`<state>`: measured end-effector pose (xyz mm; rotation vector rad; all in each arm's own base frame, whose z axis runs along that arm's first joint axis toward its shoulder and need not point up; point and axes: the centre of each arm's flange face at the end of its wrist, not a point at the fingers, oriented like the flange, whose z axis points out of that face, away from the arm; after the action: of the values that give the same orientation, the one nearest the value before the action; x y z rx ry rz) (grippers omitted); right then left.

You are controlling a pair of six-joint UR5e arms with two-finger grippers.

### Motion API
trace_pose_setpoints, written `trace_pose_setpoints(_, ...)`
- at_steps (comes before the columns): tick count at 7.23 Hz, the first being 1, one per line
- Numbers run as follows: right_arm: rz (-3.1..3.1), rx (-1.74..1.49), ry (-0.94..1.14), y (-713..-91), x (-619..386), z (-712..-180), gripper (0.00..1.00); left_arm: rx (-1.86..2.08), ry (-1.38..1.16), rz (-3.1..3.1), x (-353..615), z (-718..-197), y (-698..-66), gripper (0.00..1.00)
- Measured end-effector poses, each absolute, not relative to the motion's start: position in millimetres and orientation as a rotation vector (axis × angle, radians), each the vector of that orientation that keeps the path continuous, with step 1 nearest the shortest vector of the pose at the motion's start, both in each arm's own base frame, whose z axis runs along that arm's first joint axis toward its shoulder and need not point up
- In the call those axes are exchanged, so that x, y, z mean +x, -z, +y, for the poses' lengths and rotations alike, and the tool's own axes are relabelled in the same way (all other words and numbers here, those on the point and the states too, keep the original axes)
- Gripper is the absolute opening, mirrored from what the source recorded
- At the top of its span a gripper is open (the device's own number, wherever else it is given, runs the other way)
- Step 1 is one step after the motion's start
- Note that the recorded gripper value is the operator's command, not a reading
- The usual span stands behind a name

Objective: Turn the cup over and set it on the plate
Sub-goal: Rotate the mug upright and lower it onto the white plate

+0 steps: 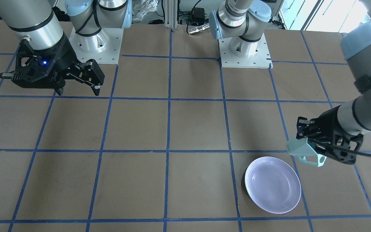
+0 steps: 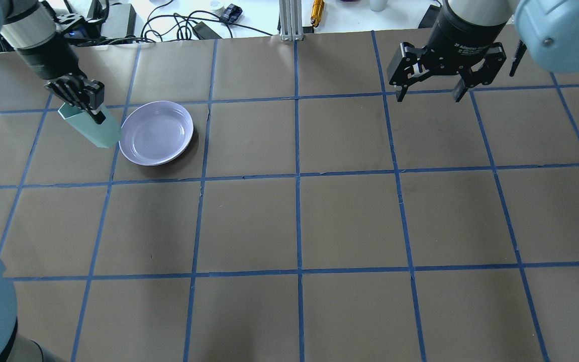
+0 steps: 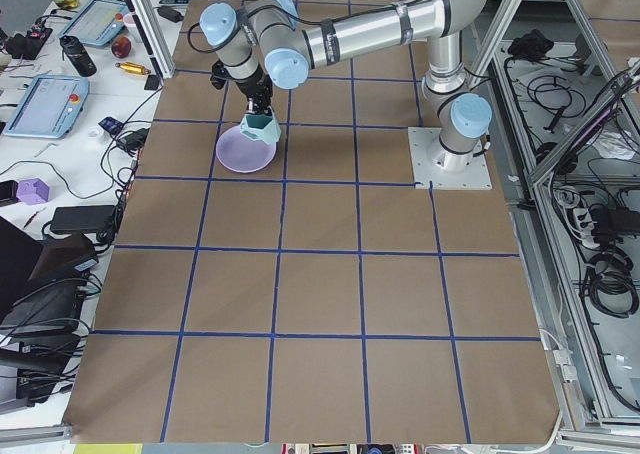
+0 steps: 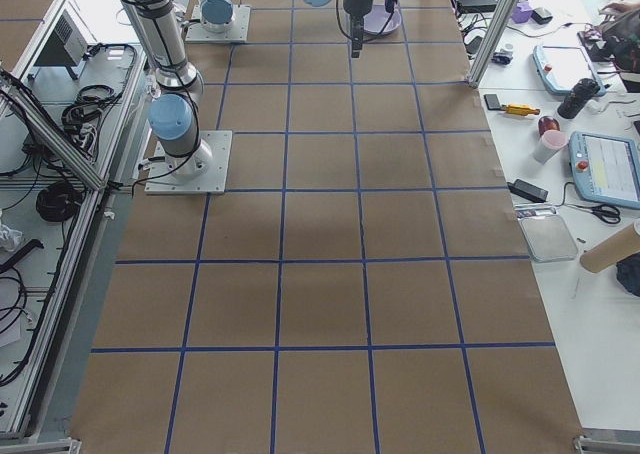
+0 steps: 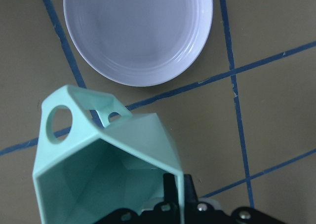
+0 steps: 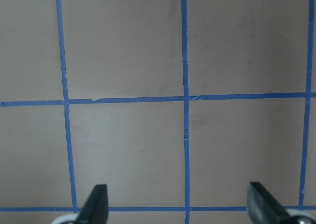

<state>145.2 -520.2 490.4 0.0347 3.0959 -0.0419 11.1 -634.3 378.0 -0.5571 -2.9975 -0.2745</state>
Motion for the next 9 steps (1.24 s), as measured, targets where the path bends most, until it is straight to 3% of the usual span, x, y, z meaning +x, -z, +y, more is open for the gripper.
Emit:
trace_pose_setpoints(4,3.096,0.033,0.042,-490.4,145.2,-520.2,1.0,-0.78,0.049,-3.07,-39.9,-643.9,-317.5,0.0)
trace_pose_setpoints(9,3.096,0.032,0.042,-490.4,145.2,-520.2,1.0,-0.811,0.042,-3.084,-41.0,-645.1,-273.4,0.0)
